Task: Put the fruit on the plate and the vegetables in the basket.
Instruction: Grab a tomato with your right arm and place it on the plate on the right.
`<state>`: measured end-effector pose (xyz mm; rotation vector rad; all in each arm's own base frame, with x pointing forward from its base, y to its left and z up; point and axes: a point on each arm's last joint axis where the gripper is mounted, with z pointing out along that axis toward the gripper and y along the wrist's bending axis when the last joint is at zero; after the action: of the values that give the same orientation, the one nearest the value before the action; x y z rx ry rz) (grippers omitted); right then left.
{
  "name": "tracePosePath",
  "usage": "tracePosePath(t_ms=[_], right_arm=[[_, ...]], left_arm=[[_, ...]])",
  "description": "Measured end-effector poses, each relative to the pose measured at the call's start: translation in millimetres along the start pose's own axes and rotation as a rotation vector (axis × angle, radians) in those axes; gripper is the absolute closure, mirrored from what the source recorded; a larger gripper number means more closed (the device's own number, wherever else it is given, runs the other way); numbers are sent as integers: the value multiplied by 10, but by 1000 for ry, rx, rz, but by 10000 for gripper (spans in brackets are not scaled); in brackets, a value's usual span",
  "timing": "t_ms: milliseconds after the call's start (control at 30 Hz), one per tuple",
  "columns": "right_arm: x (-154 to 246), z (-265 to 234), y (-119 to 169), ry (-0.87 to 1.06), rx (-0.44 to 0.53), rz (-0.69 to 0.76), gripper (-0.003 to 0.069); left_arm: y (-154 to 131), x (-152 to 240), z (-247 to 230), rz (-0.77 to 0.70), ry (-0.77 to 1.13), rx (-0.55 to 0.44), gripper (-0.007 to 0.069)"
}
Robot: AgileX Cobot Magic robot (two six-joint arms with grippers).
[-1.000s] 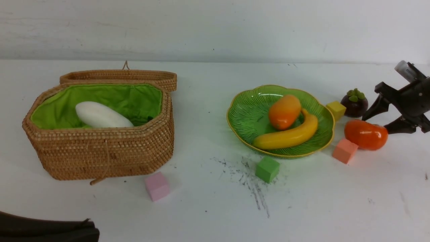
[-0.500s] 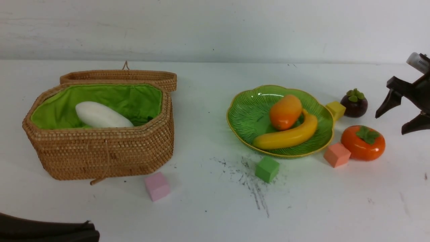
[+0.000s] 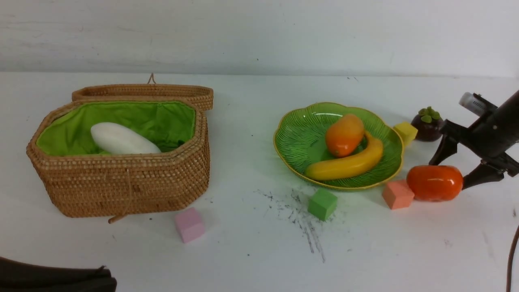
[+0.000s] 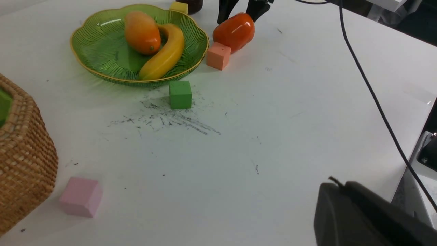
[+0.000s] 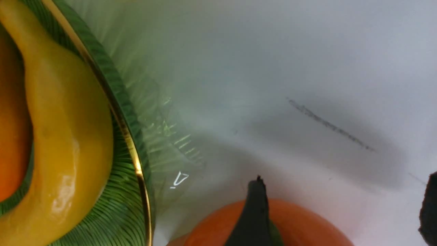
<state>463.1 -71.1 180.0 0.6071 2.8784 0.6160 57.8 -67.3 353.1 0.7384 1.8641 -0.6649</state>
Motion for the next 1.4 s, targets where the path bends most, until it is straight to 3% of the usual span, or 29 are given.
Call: tracePosePath(t_ms=[233, 500, 767, 933, 1400], right_arm=[[-12, -46, 25, -2, -3, -19, 66], [70, -545, 209, -84, 6, -71, 66], [727, -732, 264, -5, 74, -116, 66], [1007, -652, 260, -45, 73, -149, 66], [951, -284, 109, -150, 44, 12, 66]], left_arm=[[0, 3, 0, 2, 4, 0, 614], [-1, 6, 0, 14, 6, 1, 609], [-10, 22, 0, 46, 24, 11, 604], [-10, 23, 0, 75, 25, 12, 601], [-13, 28, -1, 87, 30, 16, 596]])
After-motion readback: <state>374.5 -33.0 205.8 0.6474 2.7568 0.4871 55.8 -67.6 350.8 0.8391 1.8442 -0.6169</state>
